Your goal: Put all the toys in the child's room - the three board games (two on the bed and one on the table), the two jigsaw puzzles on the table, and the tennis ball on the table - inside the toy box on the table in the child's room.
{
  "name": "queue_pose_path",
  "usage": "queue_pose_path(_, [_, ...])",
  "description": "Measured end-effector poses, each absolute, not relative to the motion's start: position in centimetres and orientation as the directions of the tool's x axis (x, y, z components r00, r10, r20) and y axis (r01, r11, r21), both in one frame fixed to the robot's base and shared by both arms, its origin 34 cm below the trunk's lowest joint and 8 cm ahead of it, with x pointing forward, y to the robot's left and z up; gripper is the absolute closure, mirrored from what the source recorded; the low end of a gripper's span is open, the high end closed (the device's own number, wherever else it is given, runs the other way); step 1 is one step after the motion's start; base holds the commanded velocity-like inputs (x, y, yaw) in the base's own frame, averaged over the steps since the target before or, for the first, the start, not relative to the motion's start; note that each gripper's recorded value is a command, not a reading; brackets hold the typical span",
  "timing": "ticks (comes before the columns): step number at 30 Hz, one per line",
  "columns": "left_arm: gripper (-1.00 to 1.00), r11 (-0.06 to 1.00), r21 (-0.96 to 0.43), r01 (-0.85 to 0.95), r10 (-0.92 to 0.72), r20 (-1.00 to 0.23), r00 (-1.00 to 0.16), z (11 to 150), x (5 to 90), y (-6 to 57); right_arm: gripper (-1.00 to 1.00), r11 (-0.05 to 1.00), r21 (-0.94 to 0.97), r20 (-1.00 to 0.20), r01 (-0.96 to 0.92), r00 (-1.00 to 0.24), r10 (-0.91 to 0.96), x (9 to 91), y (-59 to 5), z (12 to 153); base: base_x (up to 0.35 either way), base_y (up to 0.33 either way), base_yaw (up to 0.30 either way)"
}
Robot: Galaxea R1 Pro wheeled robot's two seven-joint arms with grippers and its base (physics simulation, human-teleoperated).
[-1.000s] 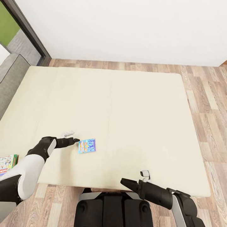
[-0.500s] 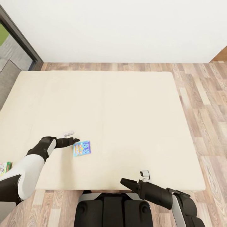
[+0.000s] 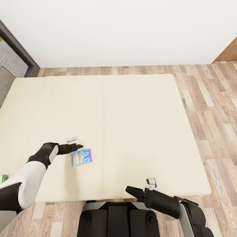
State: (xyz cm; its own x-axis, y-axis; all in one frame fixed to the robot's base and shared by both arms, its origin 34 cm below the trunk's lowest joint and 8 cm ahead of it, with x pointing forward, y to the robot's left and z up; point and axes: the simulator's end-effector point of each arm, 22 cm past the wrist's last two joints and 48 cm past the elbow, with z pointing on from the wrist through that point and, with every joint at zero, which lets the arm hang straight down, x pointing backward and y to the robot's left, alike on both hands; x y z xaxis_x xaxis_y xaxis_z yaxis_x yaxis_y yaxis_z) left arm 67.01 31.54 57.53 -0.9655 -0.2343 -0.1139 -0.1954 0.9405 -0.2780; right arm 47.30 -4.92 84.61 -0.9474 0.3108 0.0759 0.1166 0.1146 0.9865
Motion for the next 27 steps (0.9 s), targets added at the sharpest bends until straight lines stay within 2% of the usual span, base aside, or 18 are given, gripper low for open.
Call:
queue_pose_path(16, [-1.0, 0.94, -0.278, -0.198, -0.237, -0.115, -0.965, 57.6, 67.0, 31.6, -1.0, 0.157, 0.979, 0.076, 0.129, -0.948, 0.308, 47.1, -4.9, 83.7, 0.0, 0.0, -0.002])
queue_pose_path(27, [-1.0, 0.94, -0.277, -0.198, -0.237, -0.116, -0.965, 57.6, 67.0, 31.7, -1.0, 0.147, 0.981, 0.08, 0.124, -0.959, 0.272, 46.6, -3.5, 83.9, 0.0, 0.0, 0.0])
